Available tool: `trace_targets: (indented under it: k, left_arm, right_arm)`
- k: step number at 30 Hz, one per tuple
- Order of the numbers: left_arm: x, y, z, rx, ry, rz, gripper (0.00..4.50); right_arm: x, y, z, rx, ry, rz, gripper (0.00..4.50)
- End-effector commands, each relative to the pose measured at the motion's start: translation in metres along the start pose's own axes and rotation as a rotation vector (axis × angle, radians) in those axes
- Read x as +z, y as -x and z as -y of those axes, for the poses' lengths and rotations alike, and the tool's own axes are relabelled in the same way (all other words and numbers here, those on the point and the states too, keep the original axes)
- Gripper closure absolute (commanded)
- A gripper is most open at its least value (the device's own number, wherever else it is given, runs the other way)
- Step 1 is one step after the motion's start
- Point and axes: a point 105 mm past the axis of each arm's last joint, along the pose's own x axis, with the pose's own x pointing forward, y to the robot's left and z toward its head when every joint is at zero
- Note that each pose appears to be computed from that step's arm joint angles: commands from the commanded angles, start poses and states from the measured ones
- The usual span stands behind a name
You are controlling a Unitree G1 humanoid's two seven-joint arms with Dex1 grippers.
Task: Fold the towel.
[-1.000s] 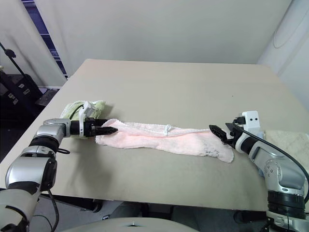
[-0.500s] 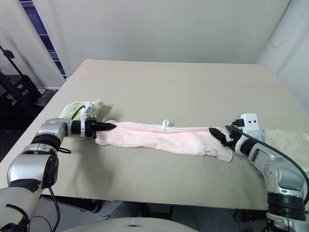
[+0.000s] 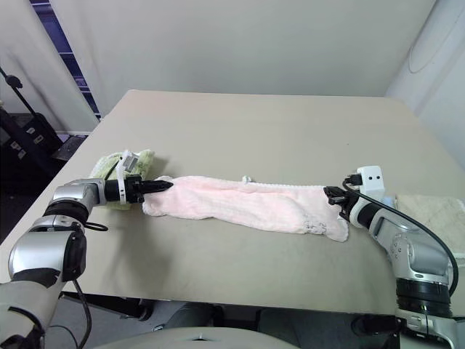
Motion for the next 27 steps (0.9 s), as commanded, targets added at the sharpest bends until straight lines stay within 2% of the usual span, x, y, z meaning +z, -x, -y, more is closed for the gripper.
trace_targets:
  k: [1,5,8,11,15,19,22,24,27]
  left_arm:
    - [0.01,-0.003,-0.001,0.031,-0.066,0.014,4.5]
    - [0.007,-0.005,-0.003,0.049,-0.096,0.012,4.5]
    - [0.009,0.0,-0.002,0.032,-0.087,0.036,3.83]
    - [0.018,0.008,-0.006,0.06,-0.075,0.087,2.78]
    - [0.02,0.014,-0.005,0.046,-0.079,0.073,1.4]
    - [0.03,0.021,-0.006,0.058,-0.086,0.158,1.38]
    - [0.035,0.026,-0.004,0.037,-0.047,0.21,1.38]
    - [0.04,0.027,0.003,-0.025,-0.022,0.252,1.38]
    - [0.04,0.027,0.015,-0.102,-0.069,0.265,1.38]
  right_arm:
    - [0.014,-0.006,-0.004,0.003,0.037,0.05,4.47]
    - [0.016,-0.007,-0.005,0.001,0.035,0.07,4.47]
    - [0.016,-0.004,-0.008,0.029,0.024,0.08,4.5]
    - [0.018,0.0,-0.015,0.063,0.019,0.099,3.81]
    - [0.022,0.005,-0.017,0.064,0.001,0.132,2.42]
    - [0.026,0.008,-0.013,0.043,-0.053,0.171,0.98]
    - [0.037,0.018,-0.021,0.119,-0.164,0.231,0.98]
    - [0.048,0.028,-0.031,0.233,-0.355,0.3,0.98]
    - [0.051,0.042,-0.049,0.353,-0.502,0.33,0.98]
